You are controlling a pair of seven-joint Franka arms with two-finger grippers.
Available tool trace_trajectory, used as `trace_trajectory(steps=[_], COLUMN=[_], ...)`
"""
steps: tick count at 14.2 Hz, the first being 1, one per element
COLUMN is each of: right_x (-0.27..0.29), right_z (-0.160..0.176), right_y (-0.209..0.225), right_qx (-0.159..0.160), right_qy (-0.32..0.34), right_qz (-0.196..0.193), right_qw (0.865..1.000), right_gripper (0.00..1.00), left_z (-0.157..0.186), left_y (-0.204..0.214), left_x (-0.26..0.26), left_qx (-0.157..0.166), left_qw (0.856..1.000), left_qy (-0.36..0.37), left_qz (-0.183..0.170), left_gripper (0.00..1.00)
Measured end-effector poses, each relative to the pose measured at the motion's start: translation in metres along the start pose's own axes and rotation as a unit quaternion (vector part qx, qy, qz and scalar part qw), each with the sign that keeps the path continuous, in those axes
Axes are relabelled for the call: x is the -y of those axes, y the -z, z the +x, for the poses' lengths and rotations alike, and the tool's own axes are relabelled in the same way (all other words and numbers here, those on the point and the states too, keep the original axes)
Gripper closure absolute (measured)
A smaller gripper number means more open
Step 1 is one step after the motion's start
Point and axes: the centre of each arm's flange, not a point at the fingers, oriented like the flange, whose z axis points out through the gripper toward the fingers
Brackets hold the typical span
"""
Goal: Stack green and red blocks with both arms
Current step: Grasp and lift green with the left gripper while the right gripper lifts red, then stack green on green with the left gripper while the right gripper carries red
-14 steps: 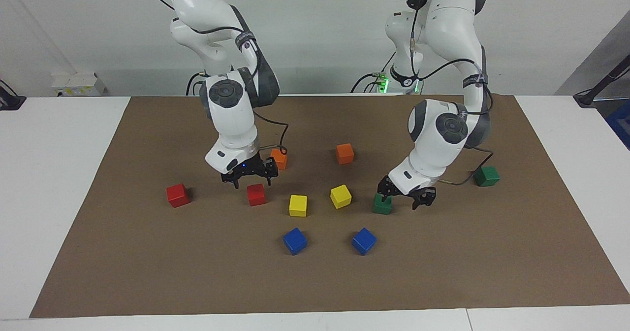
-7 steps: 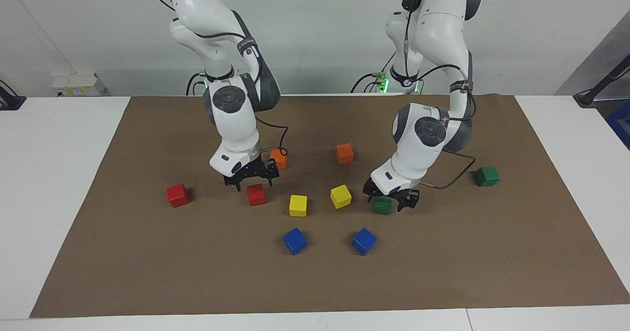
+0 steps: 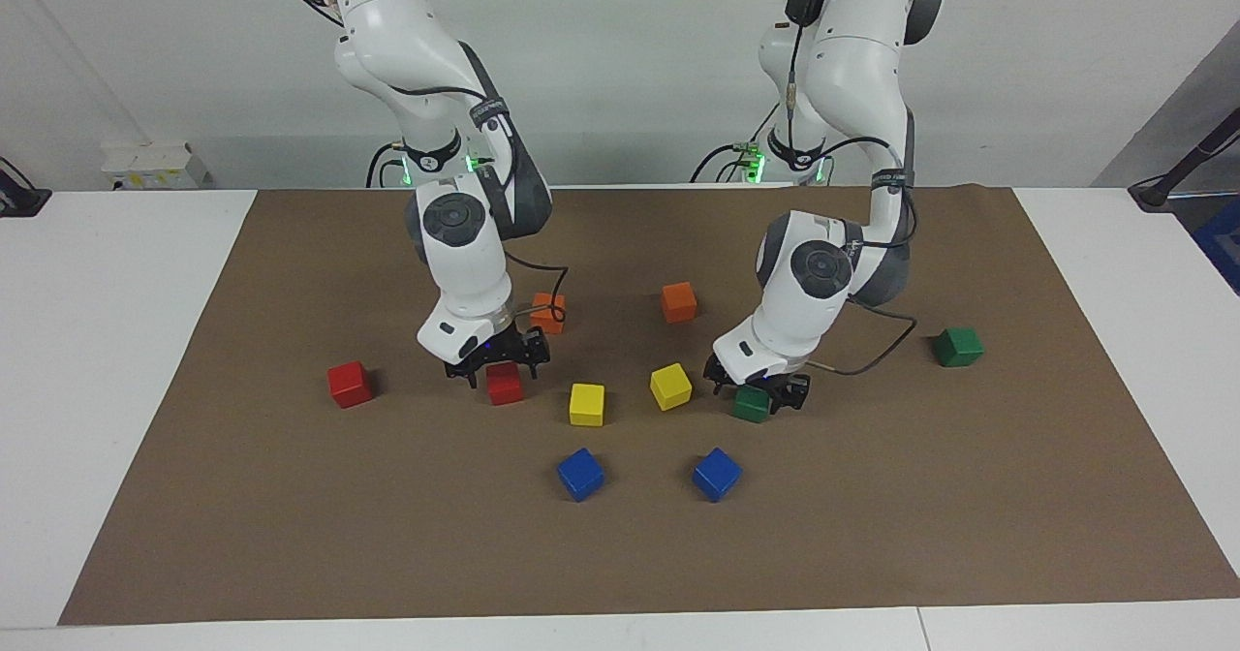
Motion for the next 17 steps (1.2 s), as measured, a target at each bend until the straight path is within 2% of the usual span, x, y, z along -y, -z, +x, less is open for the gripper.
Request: trace_trajectory(steps=[1,3,4,6,7,8,9,11,13,15,17], right_x=[0.0,0.0,-0.001,-0.001,-0.002,-0.006,-0.012,-0.029,-0.043,-0.057,-0.086], right_z=[-0.001,-0.005,-0.007,-0.009,-0.009,-0.008,-0.007,0.003,0.02,0.03,0.033], right_y=[-0.004,-0.011,-0.013,-0.016,-0.016,-0.016,-0.014,0.004,0.047,0.093,0.121], right_qx=[-0.002,0.0,0.003,0.006,0.006,0.007,0.01,0.028,0.038,0.032,0.02], right_qy=[0.0,0.0,0.001,0.001,0.0,-0.003,-0.007,-0.011,-0.015,-0.019,-0.005], right_qz=[0.001,0.0,0.0,-0.001,-0.001,-0.001,-0.003,-0.008,-0.011,-0.013,-0.013], right_qw=[1.0,1.0,1.0,1.0,1.0,1.0,1.0,1.0,0.999,0.999,1.0], right_gripper=[0.09,0.2,0.2,0.2,0.3,0.41,0.45,0.45,0.45,0.45,0.45], left_z=[-0.002,-0.006,-0.006,-0.006,-0.006,-0.006,-0.007,-0.006,-0.002,-0.002,-0.018], left_y=[-0.004,-0.01,-0.011,-0.011,-0.011,-0.01,-0.01,-0.007,0.004,0.04,0.09], left_x=[-0.001,-0.007,-0.008,-0.008,-0.007,-0.006,-0.004,0.001,0.01,0.04,0.085], left_qx=[0.004,0.011,0.012,0.012,0.012,0.012,0.012,0.01,0.001,-0.019,-0.027], left_qw=[1.0,1.0,1.0,1.0,1.0,1.0,1.0,1.0,1.0,0.999,0.997], left_qy=[-0.002,-0.006,-0.007,-0.008,-0.007,-0.006,-0.005,-0.002,0.006,0.034,0.07], left_qz=[0.0,0.0,0.0,0.0,0.001,0.002,0.002,0.004,0.007,0.011,0.014], left_gripper=[0.0,0.0,0.0,0.19,0.35,0.45,0.45,0.45,0.45,0.45,0.45])
